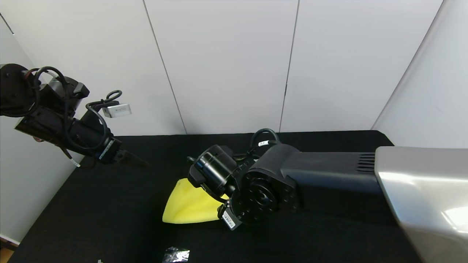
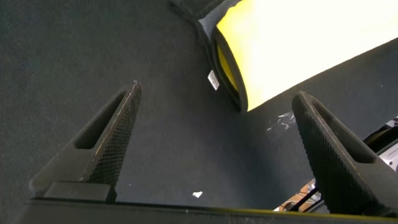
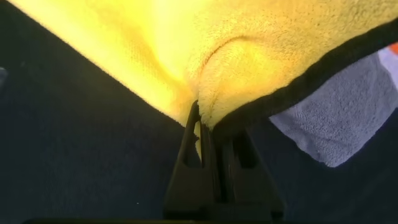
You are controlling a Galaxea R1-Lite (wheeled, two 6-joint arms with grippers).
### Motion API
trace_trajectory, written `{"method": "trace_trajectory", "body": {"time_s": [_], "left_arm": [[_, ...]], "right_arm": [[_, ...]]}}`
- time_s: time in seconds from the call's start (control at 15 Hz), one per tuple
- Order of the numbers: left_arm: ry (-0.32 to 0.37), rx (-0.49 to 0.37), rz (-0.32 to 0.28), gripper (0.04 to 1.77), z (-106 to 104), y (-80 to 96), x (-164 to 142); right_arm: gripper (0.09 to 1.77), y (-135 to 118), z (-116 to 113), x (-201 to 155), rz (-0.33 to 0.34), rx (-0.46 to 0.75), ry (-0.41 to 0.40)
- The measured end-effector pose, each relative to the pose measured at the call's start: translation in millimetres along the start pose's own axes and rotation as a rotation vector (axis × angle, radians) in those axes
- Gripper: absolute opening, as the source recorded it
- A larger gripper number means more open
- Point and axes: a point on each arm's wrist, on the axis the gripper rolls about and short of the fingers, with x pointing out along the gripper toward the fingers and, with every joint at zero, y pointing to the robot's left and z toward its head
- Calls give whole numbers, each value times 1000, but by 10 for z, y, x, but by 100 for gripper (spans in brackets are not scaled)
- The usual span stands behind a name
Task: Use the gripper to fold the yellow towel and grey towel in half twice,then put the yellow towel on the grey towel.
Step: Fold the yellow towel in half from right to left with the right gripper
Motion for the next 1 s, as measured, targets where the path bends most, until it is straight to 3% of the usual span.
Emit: {"method": "trace_trajectory", "body": {"time_s": [0.33, 1.0], "left_arm": [[-2, -1, 2, 172, -3, 5, -10], [-15, -9, 7, 172, -14, 35, -53]], "right_arm": [[15, 172, 144, -43, 98, 50, -151], [15, 499, 321, 240, 229, 144, -391]]}}
